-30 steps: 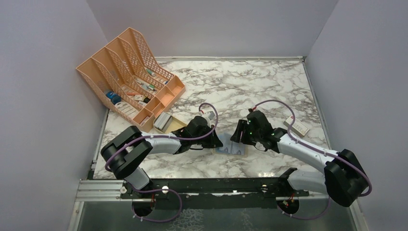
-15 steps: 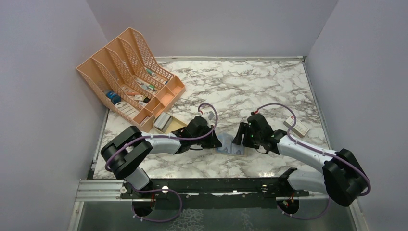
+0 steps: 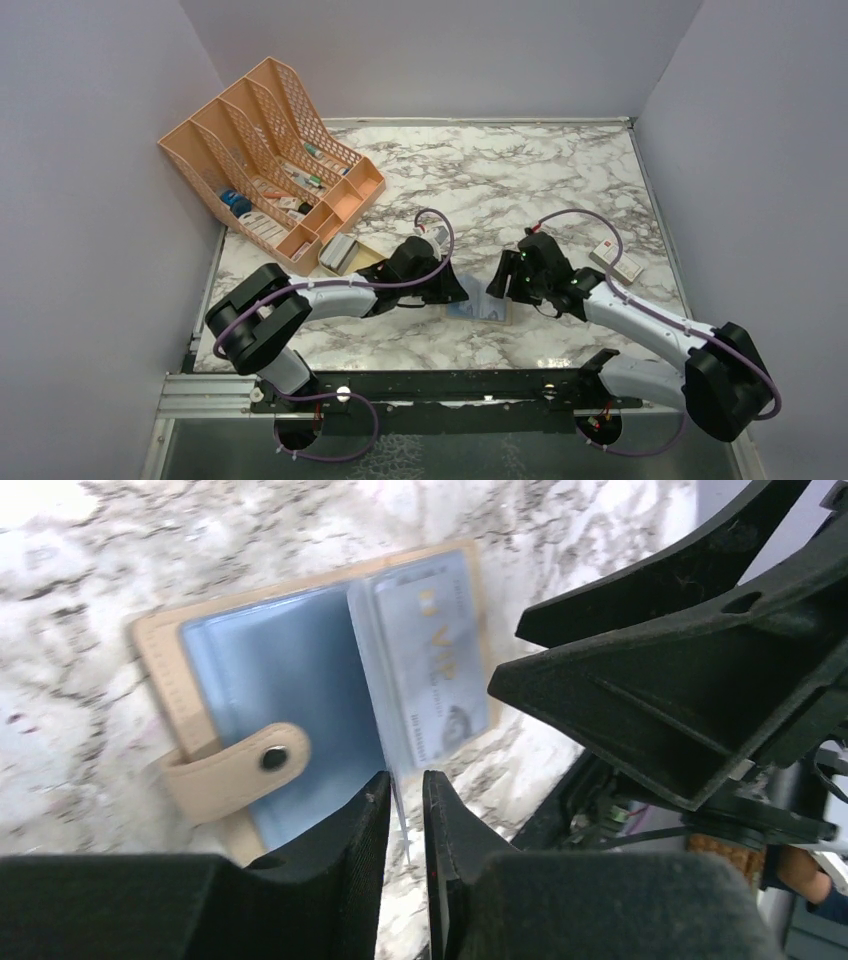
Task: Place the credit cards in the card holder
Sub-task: Turn over the card slot in the card holder, then pick up the credit card from the storage box.
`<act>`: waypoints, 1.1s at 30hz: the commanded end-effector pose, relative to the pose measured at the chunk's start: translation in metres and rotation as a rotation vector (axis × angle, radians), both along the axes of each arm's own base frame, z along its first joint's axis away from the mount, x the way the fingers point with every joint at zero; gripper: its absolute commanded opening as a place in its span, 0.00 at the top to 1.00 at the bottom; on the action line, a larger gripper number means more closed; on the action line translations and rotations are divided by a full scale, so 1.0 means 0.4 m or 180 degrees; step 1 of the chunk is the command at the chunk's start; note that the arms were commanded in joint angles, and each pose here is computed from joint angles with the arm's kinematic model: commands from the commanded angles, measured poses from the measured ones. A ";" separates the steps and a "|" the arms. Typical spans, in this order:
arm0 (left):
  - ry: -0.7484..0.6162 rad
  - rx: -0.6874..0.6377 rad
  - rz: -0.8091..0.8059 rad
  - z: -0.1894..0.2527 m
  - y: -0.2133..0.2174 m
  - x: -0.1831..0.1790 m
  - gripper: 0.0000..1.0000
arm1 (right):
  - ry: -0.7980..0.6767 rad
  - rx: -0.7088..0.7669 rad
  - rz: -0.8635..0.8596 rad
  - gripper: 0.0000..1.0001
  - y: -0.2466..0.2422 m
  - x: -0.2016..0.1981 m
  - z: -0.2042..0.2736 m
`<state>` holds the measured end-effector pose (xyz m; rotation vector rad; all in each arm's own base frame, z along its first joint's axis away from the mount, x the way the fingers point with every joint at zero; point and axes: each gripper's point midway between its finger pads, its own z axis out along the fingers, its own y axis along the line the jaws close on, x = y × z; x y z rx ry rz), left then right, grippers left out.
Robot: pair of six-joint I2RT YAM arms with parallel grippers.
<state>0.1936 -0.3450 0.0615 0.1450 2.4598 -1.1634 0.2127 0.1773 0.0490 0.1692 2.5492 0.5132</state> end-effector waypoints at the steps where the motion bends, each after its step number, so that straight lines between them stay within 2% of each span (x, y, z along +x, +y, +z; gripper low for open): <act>1: 0.0012 -0.0311 -0.0277 0.059 -0.067 -0.020 0.77 | -0.0310 0.0028 -0.0041 0.40 -0.006 0.031 0.094; 10: -0.0031 -0.0481 -0.0585 0.082 -0.146 -0.056 0.70 | -0.0747 0.0355 -0.0064 0.40 -0.005 0.033 0.237; 20: -0.0248 -0.0376 -0.0522 0.087 -0.125 -0.039 0.60 | -0.0988 0.0550 -0.0024 0.40 -0.007 0.019 0.290; 22: -0.0300 -0.0194 -0.0444 0.079 -0.104 -0.023 0.60 | -0.0989 0.0566 0.0040 0.40 -0.001 0.015 0.285; 28: -0.0757 0.0773 -0.0184 0.081 0.003 0.066 0.59 | -0.0880 0.0520 0.0177 0.41 0.010 0.006 0.238; 33: -0.1074 0.1554 0.0034 0.114 0.136 0.140 0.58 | -0.0653 0.0454 0.0177 0.47 0.013 -0.003 0.177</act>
